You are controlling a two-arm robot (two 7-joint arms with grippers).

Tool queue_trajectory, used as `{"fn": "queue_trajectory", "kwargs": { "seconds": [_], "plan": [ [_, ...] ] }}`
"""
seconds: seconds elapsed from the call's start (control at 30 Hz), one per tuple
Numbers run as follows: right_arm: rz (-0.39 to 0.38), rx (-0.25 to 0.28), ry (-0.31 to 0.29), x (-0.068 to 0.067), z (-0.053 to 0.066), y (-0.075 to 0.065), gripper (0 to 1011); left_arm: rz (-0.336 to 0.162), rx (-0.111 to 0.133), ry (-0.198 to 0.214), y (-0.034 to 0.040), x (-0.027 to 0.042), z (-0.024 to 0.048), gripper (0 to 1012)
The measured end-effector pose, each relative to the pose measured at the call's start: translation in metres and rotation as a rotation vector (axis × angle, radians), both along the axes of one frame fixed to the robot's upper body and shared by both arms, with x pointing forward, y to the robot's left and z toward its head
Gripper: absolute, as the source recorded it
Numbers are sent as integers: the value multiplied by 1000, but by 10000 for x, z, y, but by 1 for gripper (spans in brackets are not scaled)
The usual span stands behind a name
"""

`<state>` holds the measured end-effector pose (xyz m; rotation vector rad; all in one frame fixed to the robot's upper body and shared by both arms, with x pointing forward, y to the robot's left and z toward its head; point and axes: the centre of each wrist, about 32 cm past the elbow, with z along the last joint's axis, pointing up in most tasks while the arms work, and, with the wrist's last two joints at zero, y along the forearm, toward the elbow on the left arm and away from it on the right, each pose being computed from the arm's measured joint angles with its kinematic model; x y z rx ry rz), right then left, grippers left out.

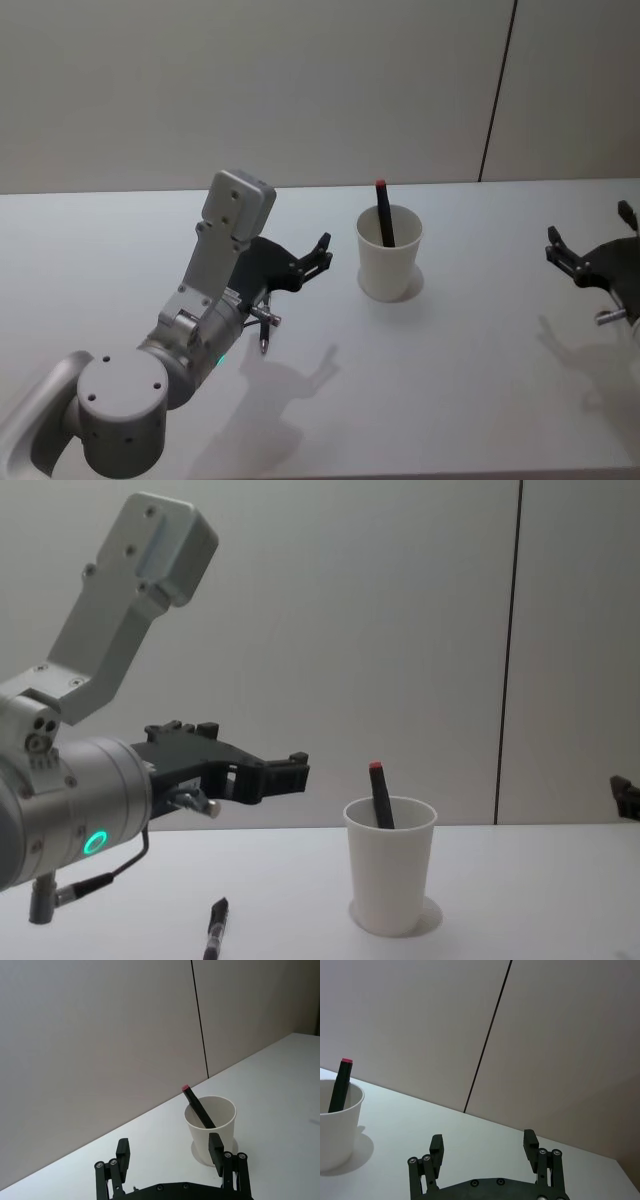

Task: Place the pen into the pen holder.

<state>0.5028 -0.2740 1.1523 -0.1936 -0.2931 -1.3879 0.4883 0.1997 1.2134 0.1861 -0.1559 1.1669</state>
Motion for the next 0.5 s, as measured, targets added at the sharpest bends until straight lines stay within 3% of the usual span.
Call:
{"fn": "queue_trajectory", "kwargs": {
  "seconds": [0.2,0.5],
  "plan": [
    [0,-1,1,-3,0,-2,1001,0,-5,2,1,12,-29,1000],
    [0,-1,1,-5,1,-3,1001,4,-24,44,-21,47,-89,1000]
  ]
}}
